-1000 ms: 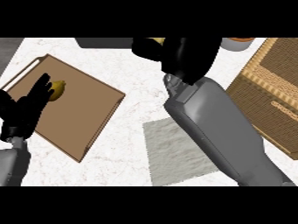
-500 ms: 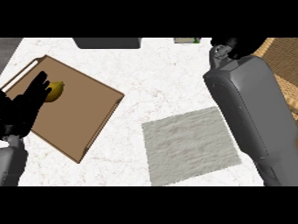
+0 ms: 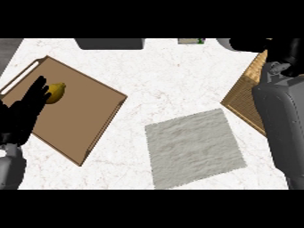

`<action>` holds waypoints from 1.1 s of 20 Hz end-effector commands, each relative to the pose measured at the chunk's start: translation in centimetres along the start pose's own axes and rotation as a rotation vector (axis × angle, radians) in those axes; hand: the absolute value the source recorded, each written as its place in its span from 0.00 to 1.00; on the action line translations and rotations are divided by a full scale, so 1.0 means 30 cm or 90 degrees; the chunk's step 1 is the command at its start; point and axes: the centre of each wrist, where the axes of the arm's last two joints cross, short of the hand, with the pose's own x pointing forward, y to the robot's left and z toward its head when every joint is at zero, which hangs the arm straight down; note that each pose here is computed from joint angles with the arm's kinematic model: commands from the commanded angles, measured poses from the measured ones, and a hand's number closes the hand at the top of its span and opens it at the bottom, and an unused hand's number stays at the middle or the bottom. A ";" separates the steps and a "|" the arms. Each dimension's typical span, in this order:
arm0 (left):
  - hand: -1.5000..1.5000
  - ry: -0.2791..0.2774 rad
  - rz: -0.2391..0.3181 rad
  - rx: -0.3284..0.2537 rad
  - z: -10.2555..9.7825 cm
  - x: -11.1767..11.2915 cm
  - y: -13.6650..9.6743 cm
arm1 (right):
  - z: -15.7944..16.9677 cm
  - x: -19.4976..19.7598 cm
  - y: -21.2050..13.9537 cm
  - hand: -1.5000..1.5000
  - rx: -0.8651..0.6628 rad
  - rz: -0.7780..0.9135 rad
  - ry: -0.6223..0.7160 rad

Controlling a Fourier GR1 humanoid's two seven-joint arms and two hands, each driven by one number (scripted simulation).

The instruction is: Pick the squash from the placemat and place it in the basket

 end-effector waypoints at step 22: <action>0.50 -0.012 0.002 -0.009 -0.024 -0.027 -0.011 | -0.141 -0.364 0.046 0.00 -0.096 -0.126 0.085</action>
